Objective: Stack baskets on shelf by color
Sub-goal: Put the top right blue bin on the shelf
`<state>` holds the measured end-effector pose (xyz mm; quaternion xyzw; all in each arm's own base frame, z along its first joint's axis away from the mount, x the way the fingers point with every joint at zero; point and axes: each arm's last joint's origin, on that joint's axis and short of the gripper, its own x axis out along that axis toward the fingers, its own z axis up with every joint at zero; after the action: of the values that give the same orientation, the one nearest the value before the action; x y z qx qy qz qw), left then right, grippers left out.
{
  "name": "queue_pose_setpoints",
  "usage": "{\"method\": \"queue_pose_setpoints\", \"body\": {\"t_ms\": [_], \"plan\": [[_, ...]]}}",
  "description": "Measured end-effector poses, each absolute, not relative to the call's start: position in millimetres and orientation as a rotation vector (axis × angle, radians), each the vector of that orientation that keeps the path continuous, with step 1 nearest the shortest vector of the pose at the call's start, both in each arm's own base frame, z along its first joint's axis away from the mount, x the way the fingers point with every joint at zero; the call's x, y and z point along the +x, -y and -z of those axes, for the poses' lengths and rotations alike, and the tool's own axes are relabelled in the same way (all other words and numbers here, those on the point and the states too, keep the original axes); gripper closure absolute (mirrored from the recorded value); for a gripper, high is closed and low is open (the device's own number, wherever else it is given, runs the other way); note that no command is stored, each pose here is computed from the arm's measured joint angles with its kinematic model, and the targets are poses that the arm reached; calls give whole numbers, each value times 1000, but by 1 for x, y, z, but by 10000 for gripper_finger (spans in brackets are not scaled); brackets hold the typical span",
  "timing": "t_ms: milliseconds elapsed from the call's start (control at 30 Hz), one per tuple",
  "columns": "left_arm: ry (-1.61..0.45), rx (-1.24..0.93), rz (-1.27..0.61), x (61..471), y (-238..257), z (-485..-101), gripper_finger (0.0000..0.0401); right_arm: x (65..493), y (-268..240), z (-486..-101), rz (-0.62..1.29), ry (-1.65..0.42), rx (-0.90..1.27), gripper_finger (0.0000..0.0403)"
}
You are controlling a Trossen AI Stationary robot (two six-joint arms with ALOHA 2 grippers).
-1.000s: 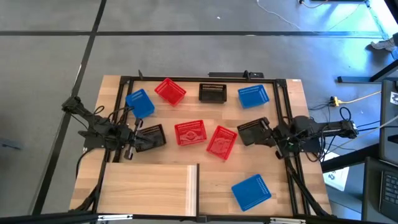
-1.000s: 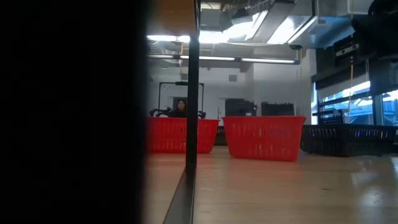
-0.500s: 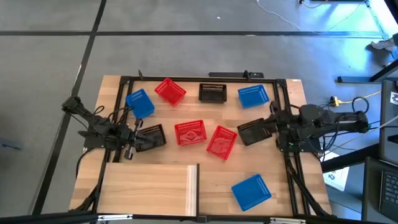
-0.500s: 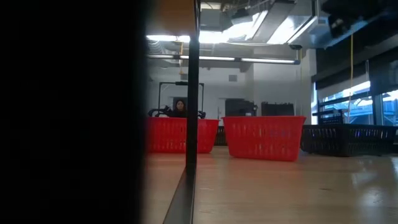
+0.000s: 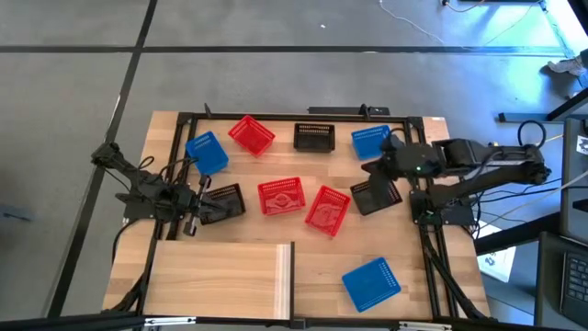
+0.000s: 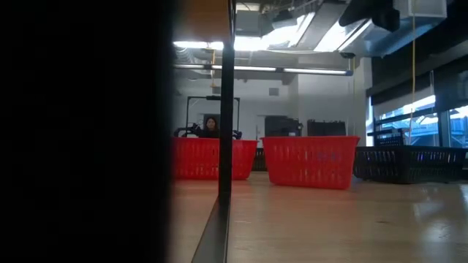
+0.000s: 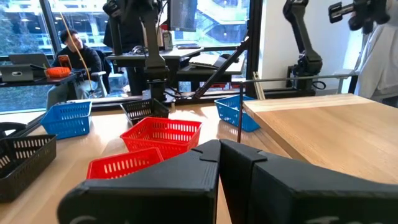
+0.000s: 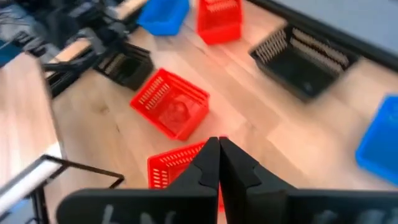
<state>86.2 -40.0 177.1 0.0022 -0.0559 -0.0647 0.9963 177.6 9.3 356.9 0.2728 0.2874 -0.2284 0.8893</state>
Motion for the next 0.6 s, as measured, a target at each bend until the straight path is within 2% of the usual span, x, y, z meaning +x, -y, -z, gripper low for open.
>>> {"method": "queue_pose_setpoints", "body": {"t_ms": [233, 500, 600], "plan": [[116, -12, 49, 86, 37, -180, 401, 198, -12, -367, 507, -661, 592, 403], [162, -48, -31, 76, 29, -219, 401, 215, -4, -354, 497, -755, 707, 401], [134, -30, -34, 71, 26, -231, 401, 217, 6, -351, 512, -778, 750, 386]]}}
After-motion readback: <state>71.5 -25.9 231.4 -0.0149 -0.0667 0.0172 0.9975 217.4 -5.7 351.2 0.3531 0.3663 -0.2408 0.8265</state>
